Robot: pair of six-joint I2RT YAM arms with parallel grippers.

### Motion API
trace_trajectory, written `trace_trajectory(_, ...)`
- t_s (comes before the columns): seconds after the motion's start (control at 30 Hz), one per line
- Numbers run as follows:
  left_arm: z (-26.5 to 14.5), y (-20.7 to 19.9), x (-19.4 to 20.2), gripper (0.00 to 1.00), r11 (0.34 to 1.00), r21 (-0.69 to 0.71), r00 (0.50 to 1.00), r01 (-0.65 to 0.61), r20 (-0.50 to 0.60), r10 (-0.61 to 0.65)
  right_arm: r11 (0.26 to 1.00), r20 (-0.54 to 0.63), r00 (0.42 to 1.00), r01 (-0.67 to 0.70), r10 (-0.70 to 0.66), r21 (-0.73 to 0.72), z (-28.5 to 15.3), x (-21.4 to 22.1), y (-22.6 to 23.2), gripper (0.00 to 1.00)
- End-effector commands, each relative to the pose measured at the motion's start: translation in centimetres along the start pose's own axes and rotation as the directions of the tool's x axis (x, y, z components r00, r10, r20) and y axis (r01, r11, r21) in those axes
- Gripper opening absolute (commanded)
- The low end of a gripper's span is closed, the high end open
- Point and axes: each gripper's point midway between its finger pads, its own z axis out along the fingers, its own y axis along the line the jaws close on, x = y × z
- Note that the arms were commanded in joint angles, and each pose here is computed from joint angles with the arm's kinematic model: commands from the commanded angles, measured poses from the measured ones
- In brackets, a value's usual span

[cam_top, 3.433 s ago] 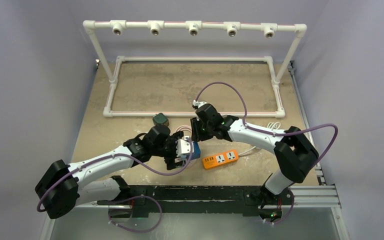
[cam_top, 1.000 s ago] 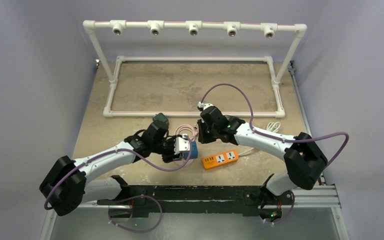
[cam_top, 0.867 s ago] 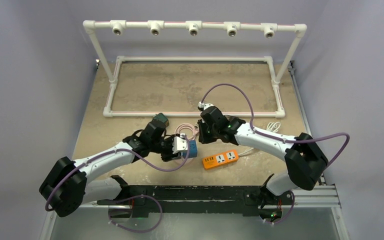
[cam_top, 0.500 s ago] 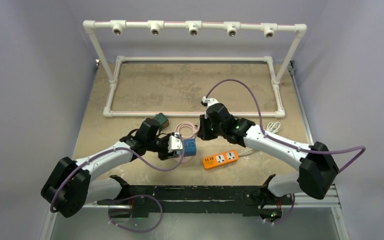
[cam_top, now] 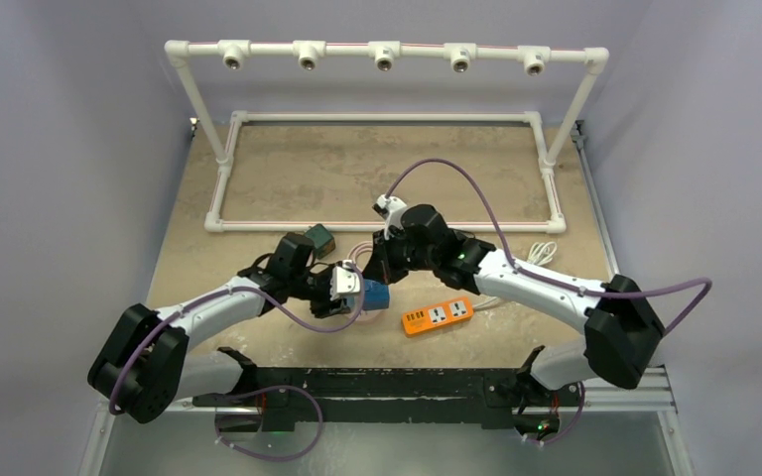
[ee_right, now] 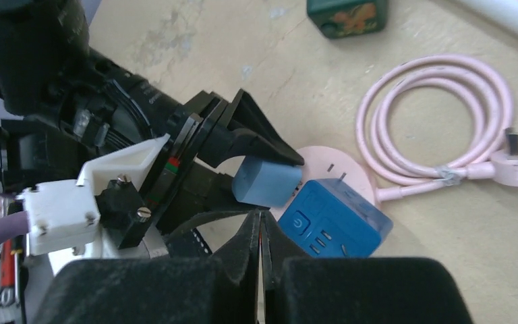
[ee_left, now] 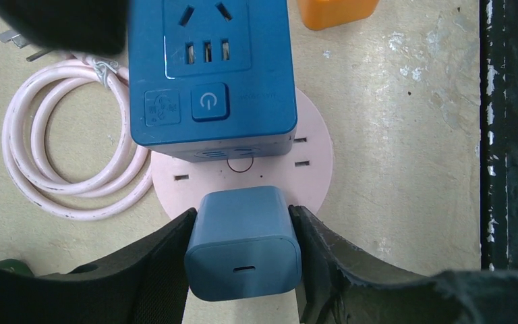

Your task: Insert the plug

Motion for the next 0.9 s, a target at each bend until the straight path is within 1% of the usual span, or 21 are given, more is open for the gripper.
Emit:
trace_trajectory(0.0,-0.6,0.0,-0.1,0.52,1.000,0.017,1.000,-0.005,-0.023,0.005,0.993,-0.001,0.999,0.038,-0.038,-0.115,0.9,-0.3,2.0,0.01)
trace_trajectory(0.03,-0.7,-0.1,-0.3,0.54,1.000,0.021,1.000,-0.011,-0.018,0.011,0.992,-0.005,0.999,0.041,-0.042,-0.117,1.0,-0.2,2.0,0.01)
trace_trajectory(0.07,-0.8,-0.2,-0.4,0.59,1.000,0.023,1.000,-0.011,-0.017,0.011,0.992,-0.006,0.999,0.043,-0.044,-0.116,1.1,-0.2,2.0,0.02)
trace_trajectory(0.2,-1.1,0.0,0.0,0.90,1.000,0.004,0.999,0.004,-0.045,-0.004,0.993,-0.024,0.999,0.046,-0.049,-0.112,1.3,0.2,1.8,0.05)
trace_trajectory(0.23,-1.3,0.0,0.1,0.95,1.000,-0.005,0.999,0.006,-0.053,-0.007,0.993,-0.026,0.998,0.045,-0.049,-0.113,1.3,0.3,1.8,0.05)
trace_trajectory(0.3,-1.5,0.3,0.2,0.99,0.999,-0.032,0.998,0.005,-0.061,-0.007,0.992,-0.031,0.998,0.046,-0.051,-0.120,1.4,0.5,1.9,0.05)
trace_trajectory(0.4,-2.1,0.9,-0.5,0.99,0.997,-0.081,0.999,0.012,-0.047,-0.016,0.991,-0.037,0.998,0.051,-0.056,-0.121,1.6,0.6,2.0,0.05)
trace_trajectory(0.47,-2.4,0.9,-1.2,0.99,0.996,-0.088,1.000,0.013,-0.024,-0.015,0.992,-0.042,0.997,0.052,-0.057,-0.117,1.7,0.6,1.9,0.05)
trace_trajectory(0.63,-2.7,0.3,-2.8,0.88,0.998,-0.060,0.999,0.018,0.035,-0.015,0.993,-0.045,0.997,0.051,-0.056,-0.109,1.8,0.7,1.8,0.04)
trace_trajectory(0.77,-2.4,0.2,-2.7,0.78,0.999,-0.034,0.999,0.018,0.037,-0.016,0.994,-0.047,0.998,0.044,-0.049,-0.096,1.7,0.9,1.5,0.03)
trace_trajectory(0.87,-2.3,0.2,-2.8,0.66,1.000,-0.018,0.999,0.008,0.035,-0.007,0.996,-0.044,0.998,0.042,-0.046,-0.080,1.5,1.0,1.2,0.02)
